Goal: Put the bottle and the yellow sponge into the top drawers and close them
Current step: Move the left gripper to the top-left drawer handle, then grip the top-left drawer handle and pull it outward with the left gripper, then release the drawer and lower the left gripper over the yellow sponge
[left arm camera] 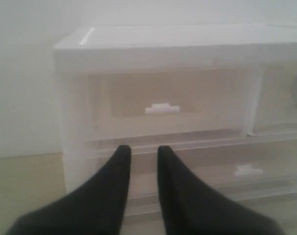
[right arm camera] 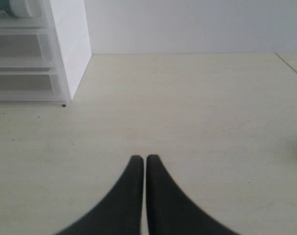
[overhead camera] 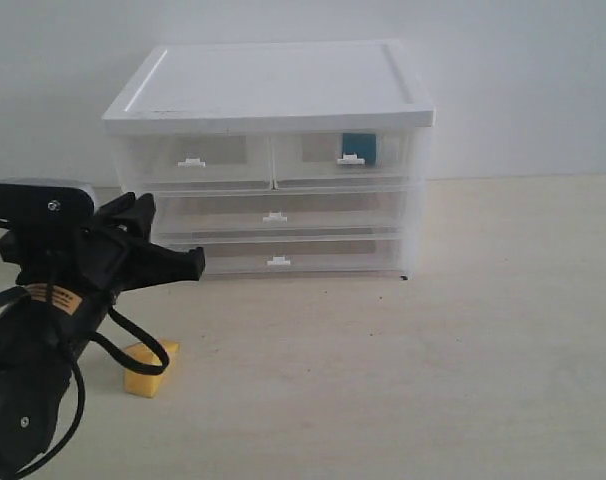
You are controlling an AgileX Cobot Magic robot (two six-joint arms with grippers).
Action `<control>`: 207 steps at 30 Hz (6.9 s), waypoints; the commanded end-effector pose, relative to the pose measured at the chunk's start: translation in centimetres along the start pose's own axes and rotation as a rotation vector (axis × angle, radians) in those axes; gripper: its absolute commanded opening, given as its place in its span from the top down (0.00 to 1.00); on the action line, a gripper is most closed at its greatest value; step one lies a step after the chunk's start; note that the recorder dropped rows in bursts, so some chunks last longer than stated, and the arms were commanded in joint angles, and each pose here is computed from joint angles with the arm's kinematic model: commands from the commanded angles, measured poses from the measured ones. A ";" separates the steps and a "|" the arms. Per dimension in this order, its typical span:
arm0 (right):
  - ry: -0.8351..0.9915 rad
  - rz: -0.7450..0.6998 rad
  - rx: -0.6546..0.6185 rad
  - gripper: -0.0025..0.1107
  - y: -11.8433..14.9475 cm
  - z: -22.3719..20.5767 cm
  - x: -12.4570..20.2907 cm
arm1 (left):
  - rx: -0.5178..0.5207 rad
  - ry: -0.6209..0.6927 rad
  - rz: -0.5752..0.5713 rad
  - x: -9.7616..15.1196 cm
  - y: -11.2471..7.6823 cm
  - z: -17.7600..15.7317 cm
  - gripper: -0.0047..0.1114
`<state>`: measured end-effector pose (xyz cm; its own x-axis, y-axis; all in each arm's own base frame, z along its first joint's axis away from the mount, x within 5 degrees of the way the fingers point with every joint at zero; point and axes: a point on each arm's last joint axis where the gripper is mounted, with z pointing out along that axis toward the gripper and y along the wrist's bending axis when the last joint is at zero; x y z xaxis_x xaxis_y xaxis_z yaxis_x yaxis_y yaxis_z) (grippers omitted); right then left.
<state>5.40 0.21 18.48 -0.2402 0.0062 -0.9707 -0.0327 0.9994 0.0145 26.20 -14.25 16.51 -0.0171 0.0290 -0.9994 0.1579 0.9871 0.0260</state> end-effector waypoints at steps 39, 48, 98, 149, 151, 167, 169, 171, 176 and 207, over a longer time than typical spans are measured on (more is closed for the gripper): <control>-0.007 0.002 0.000 0.98 0.0 0.0 0.1 | -0.040 -0.072 -0.017 1.1 -0.8 6.5 0.24; -0.007 0.002 0.000 0.98 0.0 0.0 0.1 | -0.040 -0.100 -0.056 0.6 -0.9 7.5 0.25; -0.007 0.002 0.000 0.98 0.0 0.0 0.1 | -0.020 -0.057 -0.047 -0.1 -1.8 3.3 0.92; -0.007 0.002 0.000 0.98 0.0 0.0 0.1 | 0.030 0.273 -0.038 -0.9 -2.9 -2.3 0.38; -0.007 0.002 0.000 0.98 0.0 0.0 0.1 | 0.065 0.294 -0.027 -1.9 -2.8 -2.8 0.38; -0.007 0.002 0.000 0.98 0.0 0.0 0.1 | 0.452 0.440 0.198 -7.1 -2.8 -8.0 0.44; -0.007 0.002 0.000 0.98 0.0 0.0 0.1 | 0.526 0.472 0.220 -6.8 -3.2 -8.4 0.51; -0.007 0.002 0.000 0.98 0.0 0.0 0.1 | 0.570 0.498 0.216 -6.5 -3.5 -8.7 0.58; -0.007 0.002 0.000 0.98 0.0 0.0 0.1 | 0.728 0.565 0.242 -6.1 -4.4 -9.7 0.76; -0.007 0.002 0.000 0.98 0.0 0.0 0.1 | 0.345 0.880 0.260 -3.1 -0.7 -10.3 0.30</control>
<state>5.40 0.22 18.48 -0.2403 0.0098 -0.9706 -0.0331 0.9993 0.0183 15.80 -13.14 20.31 -0.7083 0.5227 -0.4745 0.5349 0.8360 0.1226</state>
